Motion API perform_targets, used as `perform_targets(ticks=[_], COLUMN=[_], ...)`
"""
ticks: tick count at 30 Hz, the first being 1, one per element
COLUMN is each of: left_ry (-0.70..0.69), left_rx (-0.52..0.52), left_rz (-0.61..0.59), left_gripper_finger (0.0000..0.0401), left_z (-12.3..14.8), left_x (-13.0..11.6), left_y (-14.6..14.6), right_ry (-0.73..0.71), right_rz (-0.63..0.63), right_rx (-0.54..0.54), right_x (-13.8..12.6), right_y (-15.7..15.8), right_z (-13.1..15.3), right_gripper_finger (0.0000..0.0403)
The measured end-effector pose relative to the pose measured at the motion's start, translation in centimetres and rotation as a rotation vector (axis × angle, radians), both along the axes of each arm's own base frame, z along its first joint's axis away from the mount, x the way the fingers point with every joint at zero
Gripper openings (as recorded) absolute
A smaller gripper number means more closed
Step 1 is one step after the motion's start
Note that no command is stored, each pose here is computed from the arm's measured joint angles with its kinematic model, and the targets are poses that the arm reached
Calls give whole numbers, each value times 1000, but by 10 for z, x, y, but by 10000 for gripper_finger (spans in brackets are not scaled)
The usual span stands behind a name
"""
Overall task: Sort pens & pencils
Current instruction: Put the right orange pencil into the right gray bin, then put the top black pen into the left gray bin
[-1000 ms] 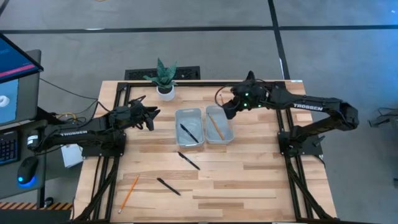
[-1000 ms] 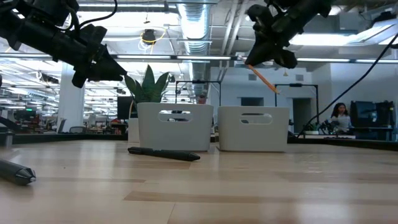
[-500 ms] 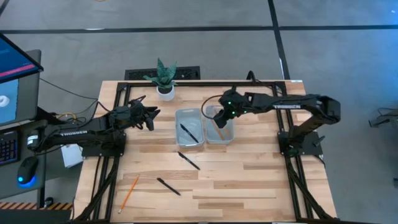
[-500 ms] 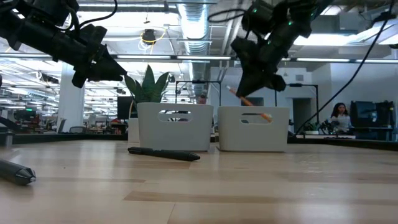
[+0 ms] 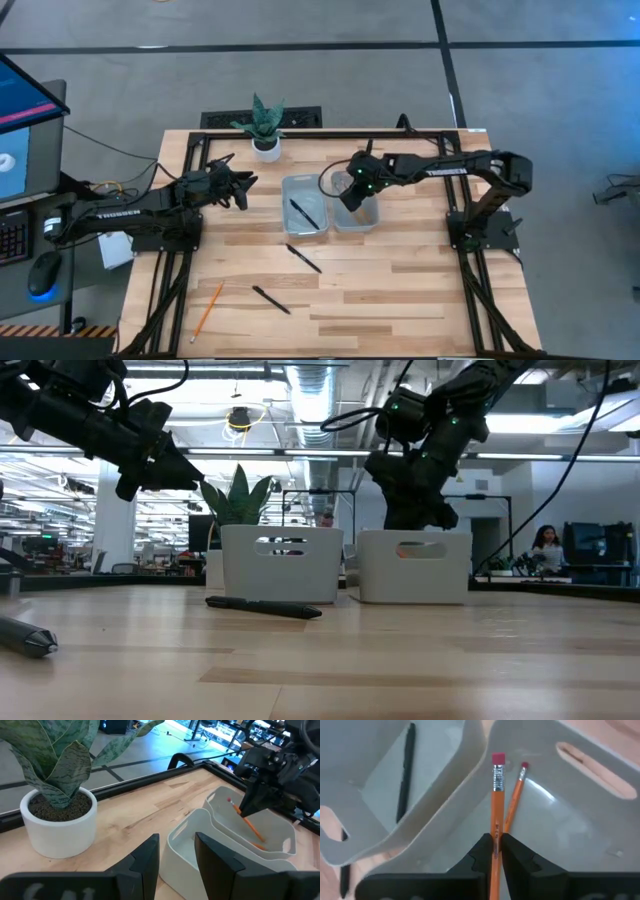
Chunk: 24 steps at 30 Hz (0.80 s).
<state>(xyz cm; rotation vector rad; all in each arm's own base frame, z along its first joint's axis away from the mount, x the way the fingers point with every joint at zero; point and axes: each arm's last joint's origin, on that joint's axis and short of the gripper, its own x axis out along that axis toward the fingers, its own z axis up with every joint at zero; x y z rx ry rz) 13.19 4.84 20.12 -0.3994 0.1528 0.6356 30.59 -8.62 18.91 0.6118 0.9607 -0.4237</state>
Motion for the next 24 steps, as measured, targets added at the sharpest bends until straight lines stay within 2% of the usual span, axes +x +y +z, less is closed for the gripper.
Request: perform_targets(ticks=[24], left_ry=[0], left_rx=[0], left_rz=[0], left_gripper_finger=[115], left_z=[0], left_x=[0], left_y=[0], right_ry=[-14], right_rz=[-1], right_rx=[-3], right_x=[-2], right_y=[0], right_z=[5], right_gripper_finger=[114])
